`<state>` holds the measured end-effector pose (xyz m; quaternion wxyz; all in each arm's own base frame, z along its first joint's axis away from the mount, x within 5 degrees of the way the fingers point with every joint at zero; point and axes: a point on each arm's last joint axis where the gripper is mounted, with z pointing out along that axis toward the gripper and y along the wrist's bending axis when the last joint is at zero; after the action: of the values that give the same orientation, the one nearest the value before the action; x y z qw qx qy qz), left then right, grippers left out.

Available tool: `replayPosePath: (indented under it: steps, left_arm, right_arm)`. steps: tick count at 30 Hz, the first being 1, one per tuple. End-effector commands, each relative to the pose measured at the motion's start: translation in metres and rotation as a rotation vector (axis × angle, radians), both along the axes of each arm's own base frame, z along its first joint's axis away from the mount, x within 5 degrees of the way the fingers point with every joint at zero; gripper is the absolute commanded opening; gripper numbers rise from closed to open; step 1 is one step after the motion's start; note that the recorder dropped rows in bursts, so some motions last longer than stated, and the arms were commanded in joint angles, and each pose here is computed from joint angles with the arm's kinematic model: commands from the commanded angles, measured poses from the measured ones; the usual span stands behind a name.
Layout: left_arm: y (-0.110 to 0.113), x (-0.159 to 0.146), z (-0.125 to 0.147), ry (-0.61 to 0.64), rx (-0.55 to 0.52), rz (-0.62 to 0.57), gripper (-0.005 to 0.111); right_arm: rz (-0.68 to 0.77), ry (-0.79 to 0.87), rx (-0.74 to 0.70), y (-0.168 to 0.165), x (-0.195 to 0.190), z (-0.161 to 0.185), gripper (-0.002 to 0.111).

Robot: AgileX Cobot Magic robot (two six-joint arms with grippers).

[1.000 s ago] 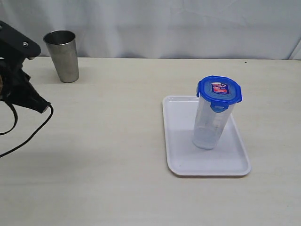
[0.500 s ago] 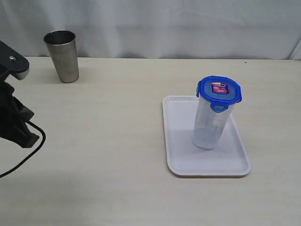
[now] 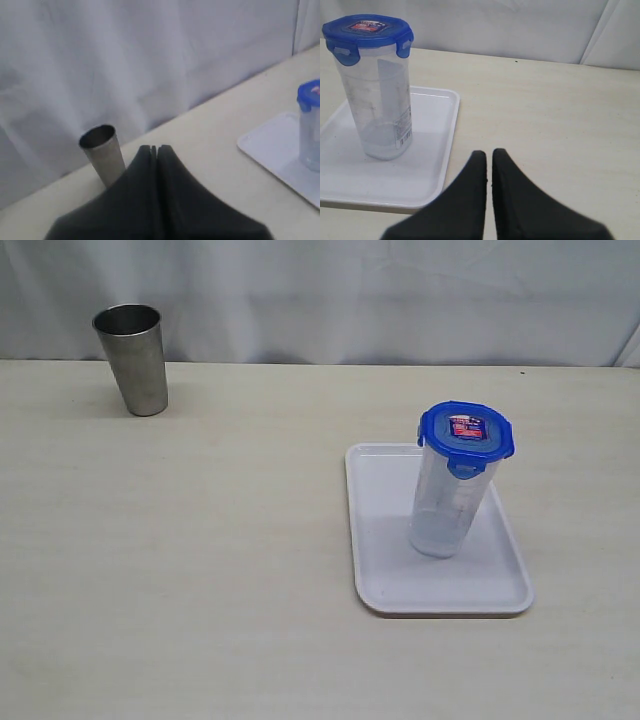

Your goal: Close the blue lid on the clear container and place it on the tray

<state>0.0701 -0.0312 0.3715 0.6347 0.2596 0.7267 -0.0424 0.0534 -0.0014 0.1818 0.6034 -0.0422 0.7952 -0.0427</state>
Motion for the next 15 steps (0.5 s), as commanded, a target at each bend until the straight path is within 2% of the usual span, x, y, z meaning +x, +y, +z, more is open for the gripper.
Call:
replayPosePath:
  steps: [1,8,15]
  left_arm:
    - [0.011,-0.036,0.009,-0.122,-0.11,-0.022,0.0]
    - [0.027,-0.078,0.012,-0.283,-0.168,-0.025,0.0]
    - [0.034,-0.097,0.01,-0.358,-0.196,-0.027,0.0]
  right_arm:
    - [-0.004,-0.014,0.001,0.0,0.0,0.0,0.005]
    - [-0.004,-0.014,0.001,0.0,0.0,0.0,0.005]
    - [-0.004,-0.014,0.001,0.0,0.0,0.0,0.005]
